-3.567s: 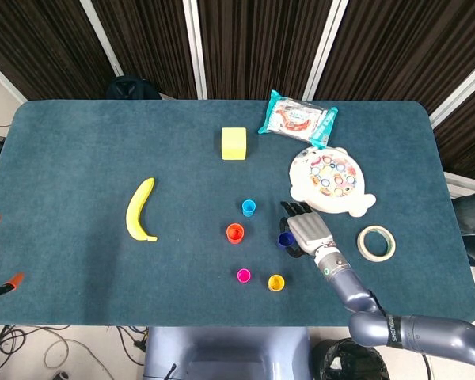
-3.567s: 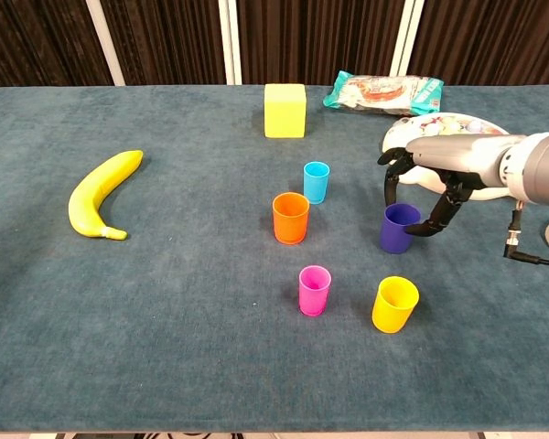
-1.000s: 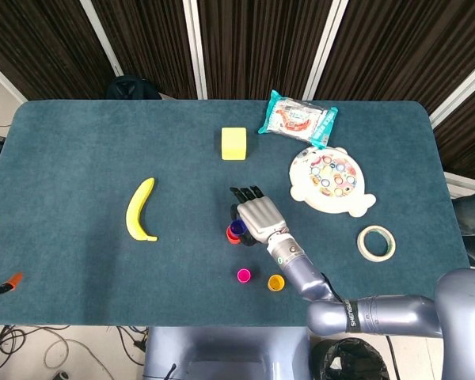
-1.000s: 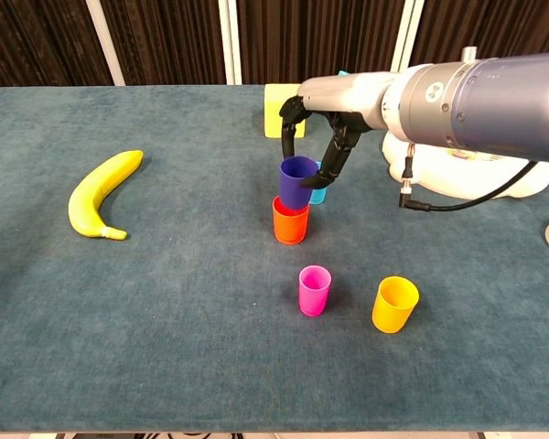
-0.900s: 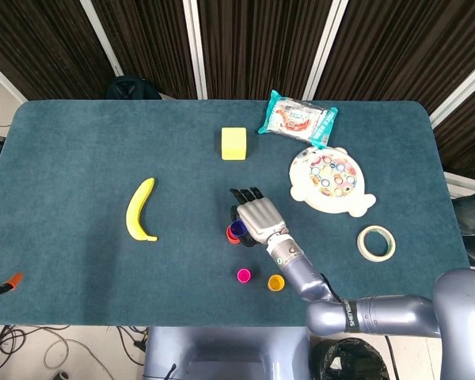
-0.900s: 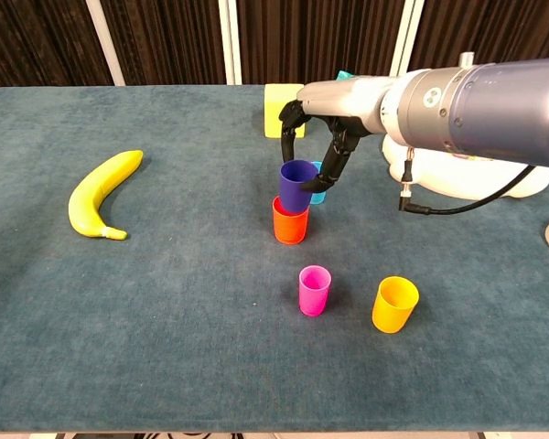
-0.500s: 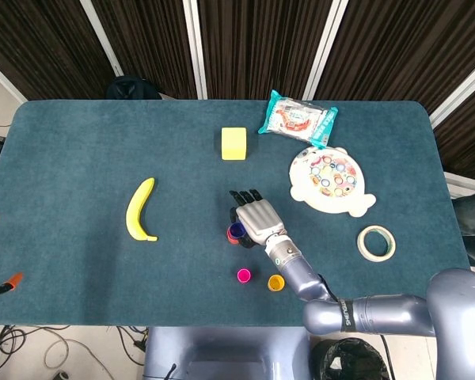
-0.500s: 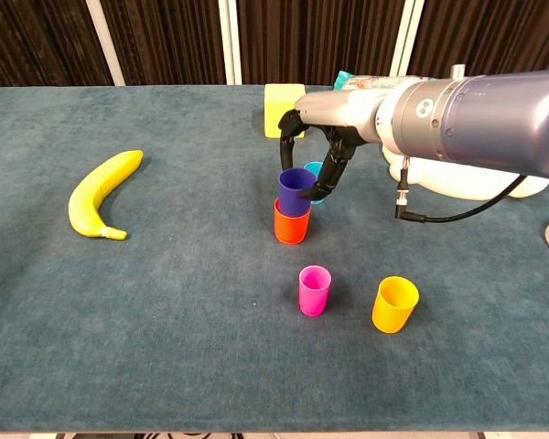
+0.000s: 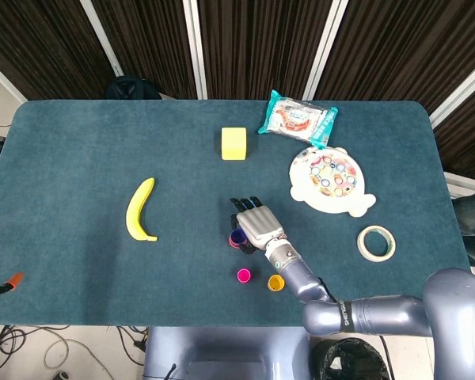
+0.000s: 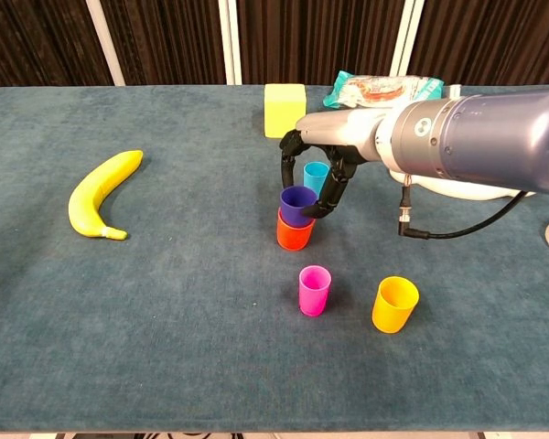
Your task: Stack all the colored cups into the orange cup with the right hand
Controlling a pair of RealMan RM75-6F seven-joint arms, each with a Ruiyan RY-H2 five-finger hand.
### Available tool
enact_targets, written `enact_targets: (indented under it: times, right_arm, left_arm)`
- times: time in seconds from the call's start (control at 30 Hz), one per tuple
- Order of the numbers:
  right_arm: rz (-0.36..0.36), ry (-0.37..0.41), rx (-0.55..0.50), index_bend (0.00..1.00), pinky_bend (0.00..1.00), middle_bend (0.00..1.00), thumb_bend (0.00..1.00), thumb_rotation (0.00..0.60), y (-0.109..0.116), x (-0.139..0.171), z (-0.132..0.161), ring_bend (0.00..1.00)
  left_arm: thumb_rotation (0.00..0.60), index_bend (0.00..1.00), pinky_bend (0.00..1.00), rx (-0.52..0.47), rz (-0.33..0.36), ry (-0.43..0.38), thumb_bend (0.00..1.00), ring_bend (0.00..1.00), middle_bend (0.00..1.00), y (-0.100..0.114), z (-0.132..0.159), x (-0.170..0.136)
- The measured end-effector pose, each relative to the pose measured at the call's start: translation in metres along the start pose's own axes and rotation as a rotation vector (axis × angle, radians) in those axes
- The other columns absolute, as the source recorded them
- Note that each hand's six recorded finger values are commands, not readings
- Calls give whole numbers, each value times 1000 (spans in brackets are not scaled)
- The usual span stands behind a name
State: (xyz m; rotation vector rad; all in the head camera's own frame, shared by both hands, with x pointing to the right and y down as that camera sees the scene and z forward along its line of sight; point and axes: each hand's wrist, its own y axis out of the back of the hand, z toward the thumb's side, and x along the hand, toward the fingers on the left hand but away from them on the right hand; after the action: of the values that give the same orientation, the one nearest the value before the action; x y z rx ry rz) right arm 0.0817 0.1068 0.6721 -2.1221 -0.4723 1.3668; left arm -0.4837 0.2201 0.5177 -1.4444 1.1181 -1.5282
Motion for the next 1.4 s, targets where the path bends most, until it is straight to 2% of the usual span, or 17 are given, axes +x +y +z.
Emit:
enact_targets:
  times: [0.07,0.33,0.5,0.73,0.9,1.1,1.4]
  right_arm:
    - [4,0,-3,0,64,0,398,600,0,0,0,72]
    - [4,-14,-20,0,64,0,386,600,4,2,-2,67]
    - [-17,-32,-22,0,64,0,387,600,15,9,-13,67]
    - [-56,-86,0,0,63,0,386,600,37,46,-52,67]
    - [-53,-116,7,5,64,0,387,600,38,83,-81,67]
    - [-24,-91,18,14,64,0,387,600,22,121,-97,67]
    - [60,-12,10,21,47,0,386,600,-23,161,-99,67]
  left_arm:
    - [600,0,37,0,1,1,0,0,0,0,0,0]
    - [600,0,37,1,2,0,0,0,0,1,0,0]
    - [600,0,37,2,10,7,0,0,0,2,-2,1]
    - [600,0,38,0,10,3,0,0,0,3,-1,0]
    - [600,0,38,3,9,-4,0,0,0,2,1,-1]
    - [600,0,37,10,0,-8,0,0,0,-1,4,-2]
    - [600,0,37,11,-3,-6,0,0,0,-3,4,-1]
